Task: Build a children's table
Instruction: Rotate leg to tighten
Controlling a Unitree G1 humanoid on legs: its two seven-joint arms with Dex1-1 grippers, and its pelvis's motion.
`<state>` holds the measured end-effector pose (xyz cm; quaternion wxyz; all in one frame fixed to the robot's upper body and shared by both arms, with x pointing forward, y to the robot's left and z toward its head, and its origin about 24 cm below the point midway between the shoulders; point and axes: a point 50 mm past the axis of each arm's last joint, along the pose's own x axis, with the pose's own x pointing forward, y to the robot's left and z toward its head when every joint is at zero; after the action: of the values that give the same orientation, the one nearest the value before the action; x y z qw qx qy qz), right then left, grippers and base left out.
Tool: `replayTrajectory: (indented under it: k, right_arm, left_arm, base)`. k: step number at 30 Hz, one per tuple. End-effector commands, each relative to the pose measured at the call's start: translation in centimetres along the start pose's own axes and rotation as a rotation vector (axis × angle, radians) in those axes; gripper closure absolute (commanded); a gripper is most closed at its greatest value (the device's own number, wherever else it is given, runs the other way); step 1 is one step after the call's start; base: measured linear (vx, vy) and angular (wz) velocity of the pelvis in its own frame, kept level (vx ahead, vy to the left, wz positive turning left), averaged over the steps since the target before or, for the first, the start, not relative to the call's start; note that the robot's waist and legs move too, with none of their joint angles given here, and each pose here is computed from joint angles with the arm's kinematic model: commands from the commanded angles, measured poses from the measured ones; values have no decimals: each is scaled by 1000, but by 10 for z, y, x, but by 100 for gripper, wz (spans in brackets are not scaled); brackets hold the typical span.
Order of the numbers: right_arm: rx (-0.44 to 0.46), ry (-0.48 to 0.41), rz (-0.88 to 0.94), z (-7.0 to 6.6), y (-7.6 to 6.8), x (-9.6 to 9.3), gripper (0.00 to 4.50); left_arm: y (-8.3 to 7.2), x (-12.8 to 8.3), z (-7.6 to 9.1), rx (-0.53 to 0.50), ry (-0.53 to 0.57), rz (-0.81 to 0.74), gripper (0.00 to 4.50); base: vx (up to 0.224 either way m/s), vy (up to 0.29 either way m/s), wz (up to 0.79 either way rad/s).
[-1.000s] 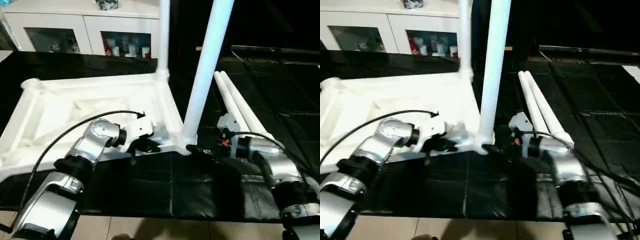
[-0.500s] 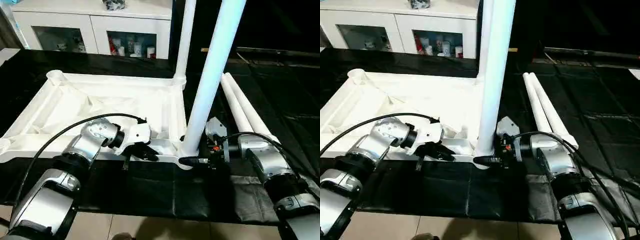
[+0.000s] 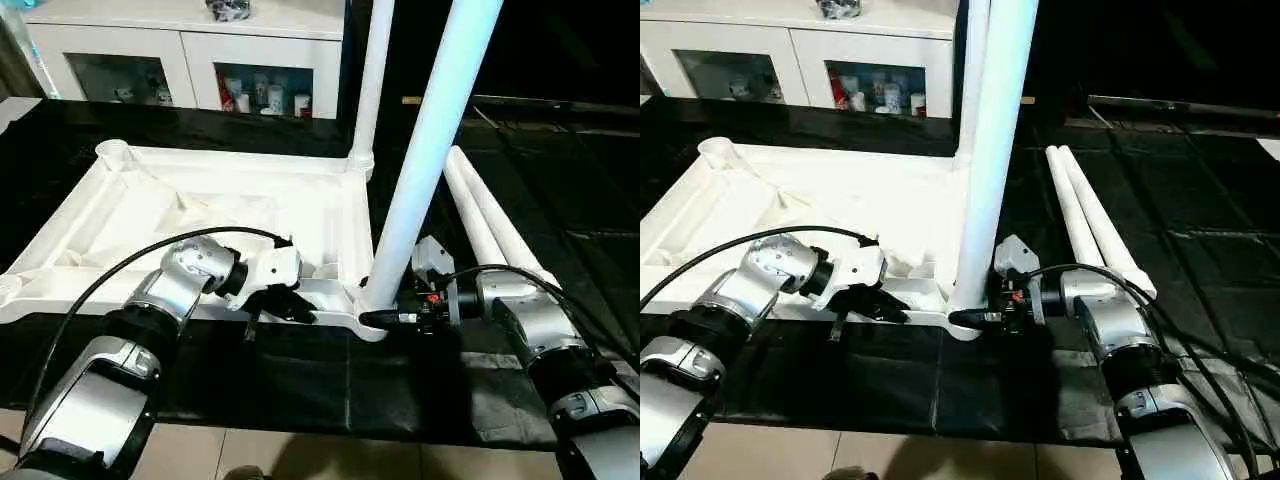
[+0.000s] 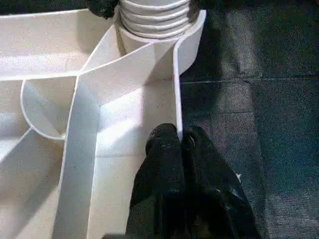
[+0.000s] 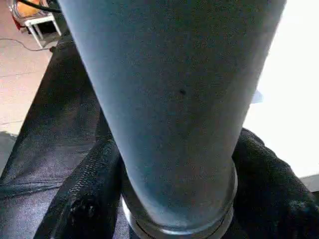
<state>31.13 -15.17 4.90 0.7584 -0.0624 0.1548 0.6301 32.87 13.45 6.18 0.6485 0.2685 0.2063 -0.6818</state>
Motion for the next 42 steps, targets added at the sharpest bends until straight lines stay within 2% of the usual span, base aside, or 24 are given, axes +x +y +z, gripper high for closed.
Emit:
replayTrajectory:
  k: [1,6,8,9,11,15,16,18,19,20,22,24,31,36,38,42]
  right_arm:
    - [48,-32,1,-3,4,9,183]
    - [131,-11,-161,-10,0,26,183]
    - [171,-28,-242,-10,-4,34,184]
    - [246,-58,-369,-7,-10,49,184]
    - [297,-66,-475,-3,-13,63,184]
    - [304,-81,-534,7,-12,83,184]
    - [296,-84,-535,12,-10,92,184]
    - [265,-83,-530,16,-8,99,184]
    - [256,-90,-531,16,-7,99,149]
    - [249,-97,-532,17,-7,99,149]
    - [255,-112,-547,17,-8,97,111]
    - [249,-112,-557,14,-9,93,108]
    - [121,-112,-488,4,-7,64,59]
    - [55,-91,-415,-4,-6,35,6]
    - [22,-68,-373,-6,-7,19,6]
    - [-17,-66,-241,-1,-2,3,6]
  left_arm:
    - [-2,10,-6,-63,34,-5,450]
    - [8,21,6,-167,-72,140,450]
    - [13,26,12,-204,-101,202,450]
    - [20,35,22,-259,-133,291,450]
    - [23,43,32,-293,-149,349,450]
    - [25,51,43,-304,-145,422,450]
    - [26,53,47,-301,-140,448,450]
    - [26,54,50,-296,-135,461,450]
    - [26,53,50,-290,-134,459,450]
    - [26,53,50,-285,-133,457,450]
    - [25,51,49,-275,-124,455,450]
    - [24,47,46,-248,-115,454,450]
    - [19,31,30,-214,-95,400,450]
    - [10,21,20,-125,-84,286,450]
    - [7,15,13,-106,-53,234,450]
    - [2,7,6,-73,-32,142,450]
  base:
    - [0,0,0]
    - [0,0,0]
    - [0,0,0]
    - [0,0,0]
    - [0,0,0]
    - [0,0,0]
    - [0,0,0]
    - [0,0,0]
    - [0,0,0]
    - [0,0,0]
    - [0,0,0]
    - [0,0,0]
    - [0,0,0]
    - [0,0,0]
    - [0,0,0]
    - [0,0,0]
